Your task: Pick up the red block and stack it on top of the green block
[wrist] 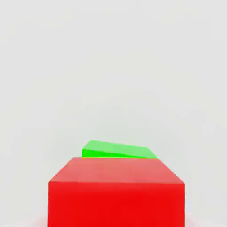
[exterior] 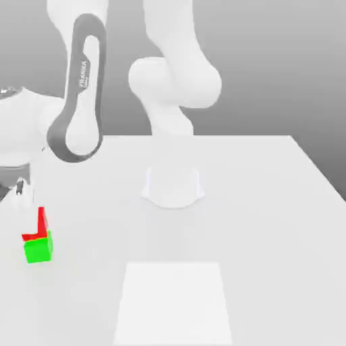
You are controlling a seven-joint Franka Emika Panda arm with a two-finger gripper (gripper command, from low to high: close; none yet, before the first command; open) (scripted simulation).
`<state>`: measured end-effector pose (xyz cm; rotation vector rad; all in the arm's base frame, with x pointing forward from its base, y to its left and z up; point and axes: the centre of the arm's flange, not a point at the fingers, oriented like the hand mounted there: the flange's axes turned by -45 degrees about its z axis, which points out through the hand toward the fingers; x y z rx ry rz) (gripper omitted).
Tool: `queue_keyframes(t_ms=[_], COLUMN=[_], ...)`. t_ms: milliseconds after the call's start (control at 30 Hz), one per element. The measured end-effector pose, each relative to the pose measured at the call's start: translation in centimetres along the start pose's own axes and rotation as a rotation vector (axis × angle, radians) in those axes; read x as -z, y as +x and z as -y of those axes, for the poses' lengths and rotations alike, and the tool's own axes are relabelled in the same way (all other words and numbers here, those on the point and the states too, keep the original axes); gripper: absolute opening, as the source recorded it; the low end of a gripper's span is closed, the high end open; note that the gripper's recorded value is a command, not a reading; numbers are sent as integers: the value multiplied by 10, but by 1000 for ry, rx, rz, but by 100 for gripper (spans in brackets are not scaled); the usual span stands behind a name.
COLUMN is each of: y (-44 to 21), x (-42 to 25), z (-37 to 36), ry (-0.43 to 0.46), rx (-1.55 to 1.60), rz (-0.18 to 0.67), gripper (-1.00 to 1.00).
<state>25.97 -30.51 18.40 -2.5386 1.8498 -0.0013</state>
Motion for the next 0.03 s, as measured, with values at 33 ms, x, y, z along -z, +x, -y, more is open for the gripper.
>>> queue_keyframes(t_ms=[33], y=[0], x=[0], z=[0], ry=[0], rx=[0], rz=[0], gripper=[100])
